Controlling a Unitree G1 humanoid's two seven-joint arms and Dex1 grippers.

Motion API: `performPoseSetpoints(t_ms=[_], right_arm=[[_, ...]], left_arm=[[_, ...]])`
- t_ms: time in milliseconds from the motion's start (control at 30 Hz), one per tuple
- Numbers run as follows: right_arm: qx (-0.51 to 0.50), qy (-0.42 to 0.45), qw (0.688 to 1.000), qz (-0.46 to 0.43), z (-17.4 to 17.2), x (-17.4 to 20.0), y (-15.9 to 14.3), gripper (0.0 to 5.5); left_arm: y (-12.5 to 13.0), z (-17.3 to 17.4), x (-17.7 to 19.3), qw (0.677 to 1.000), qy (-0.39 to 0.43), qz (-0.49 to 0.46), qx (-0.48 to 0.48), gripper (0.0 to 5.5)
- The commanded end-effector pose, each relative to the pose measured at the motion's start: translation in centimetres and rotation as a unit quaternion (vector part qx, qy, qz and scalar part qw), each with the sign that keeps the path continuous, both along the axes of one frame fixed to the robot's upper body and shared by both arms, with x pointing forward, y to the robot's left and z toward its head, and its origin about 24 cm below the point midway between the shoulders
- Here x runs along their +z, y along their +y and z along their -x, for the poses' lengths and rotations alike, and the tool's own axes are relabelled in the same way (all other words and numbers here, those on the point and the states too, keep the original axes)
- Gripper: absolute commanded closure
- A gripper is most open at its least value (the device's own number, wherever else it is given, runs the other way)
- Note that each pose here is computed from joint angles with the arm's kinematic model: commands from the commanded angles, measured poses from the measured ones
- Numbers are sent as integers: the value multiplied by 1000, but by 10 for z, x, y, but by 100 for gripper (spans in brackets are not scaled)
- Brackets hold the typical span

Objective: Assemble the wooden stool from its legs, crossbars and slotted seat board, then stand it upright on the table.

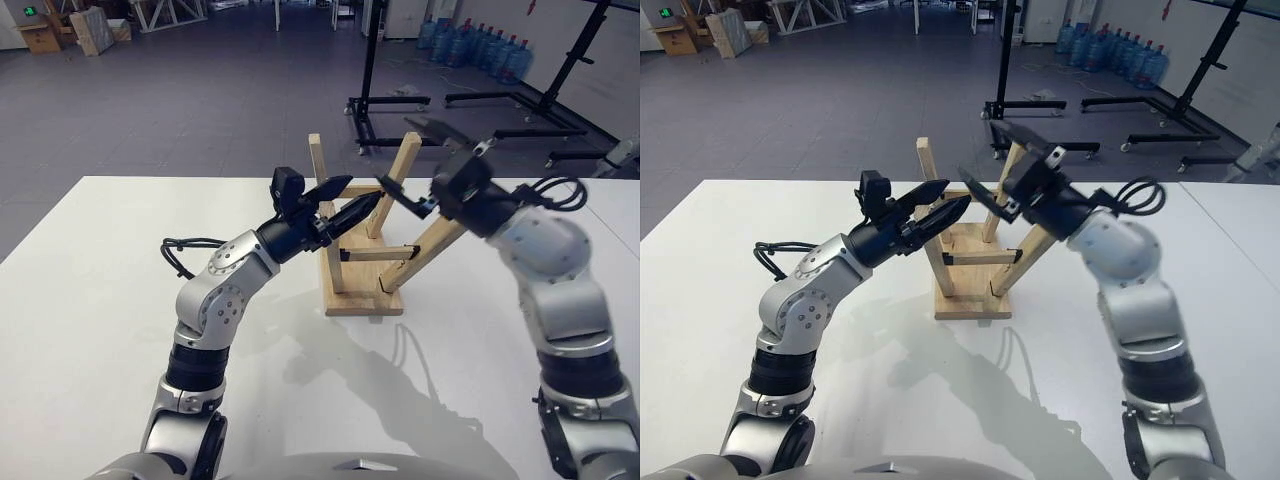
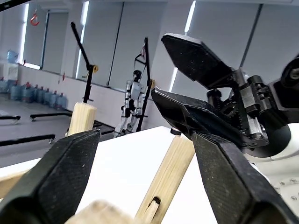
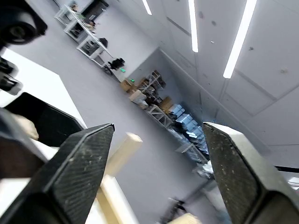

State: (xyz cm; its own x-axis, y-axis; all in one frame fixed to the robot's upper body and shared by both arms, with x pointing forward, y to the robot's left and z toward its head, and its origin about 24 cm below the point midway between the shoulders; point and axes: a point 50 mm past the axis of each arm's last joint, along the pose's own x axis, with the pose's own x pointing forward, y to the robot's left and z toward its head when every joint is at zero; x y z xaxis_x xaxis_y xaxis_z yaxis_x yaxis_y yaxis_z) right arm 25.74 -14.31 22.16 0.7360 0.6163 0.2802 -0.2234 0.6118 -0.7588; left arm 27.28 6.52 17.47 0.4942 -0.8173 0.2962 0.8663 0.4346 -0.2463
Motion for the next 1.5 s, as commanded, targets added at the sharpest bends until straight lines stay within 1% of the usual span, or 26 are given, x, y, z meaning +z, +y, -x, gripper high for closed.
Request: performPoseSetpoints(t_ms=[33,133,167,200,300,333,367,400,433,467,567,667,700,767,833,900,1033,1100,1133,1167,1200,1267,1333,1367,1400,1500], right_arm=[[-68,-69,995,30,2,-5,-4,202],[-92,-70,992,48,1,-15,-8,202],[-98,-63,992,57,1,-20,-9,202],[-99,-38,992,71,0,-33,-8,202],[-97,78,984,127,-3,-94,-2,202],[-94,125,976,148,-3,-116,-1,202],[-81,220,957,170,4,-152,0,202],[-70,287,936,191,12,-177,0,202],[-62,335,919,197,19,-193,-1,202],[-60,354,914,191,21,-197,0,202],[-64,342,921,174,13,-186,-3,202],[-62,310,934,165,7,-174,-3,202],[-61,286,943,156,3,-165,-3,202],[-45,216,969,108,-7,-133,1,202],[12,179,984,-19,-10,-98,7,202],[58,140,982,-113,-10,-64,3,202],[80,35,981,-176,-10,1,-20,202],[90,-9,966,-241,-7,32,-39,202],[87,-17,960,-264,-7,39,-48,202],[75,-15,955,-285,-9,40,-60,202],[57,12,944,-325,-13,33,-76,202],[42,70,916,-392,-16,14,-97,202],[79,164,869,-460,-11,-17,-99,202],[101,205,841,-491,-5,-30,-96,202],[120,232,820,-509,0,-39,-92,202],[157,293,777,-534,12,-59,-75,202]], left_arm=[[2,1,-1,1000,5,-5,-1,194],[3,2,-1,1000,6,-6,0,194],[4,2,-1,1000,6,-6,0,194],[4,1,-1,1000,6,-7,0,194],[4,1,-1,1000,7,-8,-2,194],[3,0,-1,1000,8,-9,-4,194],[3,0,-1,1000,8,-9,-5,194],[2,-1,-1,1000,8,-10,-5,194],[3,-2,-1,1000,8,-10,-5,194],[4,-2,-1,1000,7,-11,-2,194],[7,-5,-1,1000,6,-10,8,194],[6,-6,-1,1000,5,-8,13,194],[7,-6,-1,1000,5,-7,15,194],[8,-7,-2,1000,6,-7,21,194],[8,-7,-3,1000,7,-6,24,194],[8,-8,-4,1000,6,-5,24,194],[10,-9,-4,1000,5,-5,25,194],[11,-9,-4,1000,5,-6,26,194],[11,-9,-4,1000,5,-7,25,194],[11,-9,-4,1000,5,-7,25,194],[10,-9,-5,1000,5,-7,24,194],[10,-9,-6,1000,9,-5,21,194],[10,-11,-12,1000,19,-10,20,194],[9,-12,-14,999,22,-12,19,194],[9,-12,-15,999,24,-13,18,194],[8,-12,-17,999,26,-13,15,194]])
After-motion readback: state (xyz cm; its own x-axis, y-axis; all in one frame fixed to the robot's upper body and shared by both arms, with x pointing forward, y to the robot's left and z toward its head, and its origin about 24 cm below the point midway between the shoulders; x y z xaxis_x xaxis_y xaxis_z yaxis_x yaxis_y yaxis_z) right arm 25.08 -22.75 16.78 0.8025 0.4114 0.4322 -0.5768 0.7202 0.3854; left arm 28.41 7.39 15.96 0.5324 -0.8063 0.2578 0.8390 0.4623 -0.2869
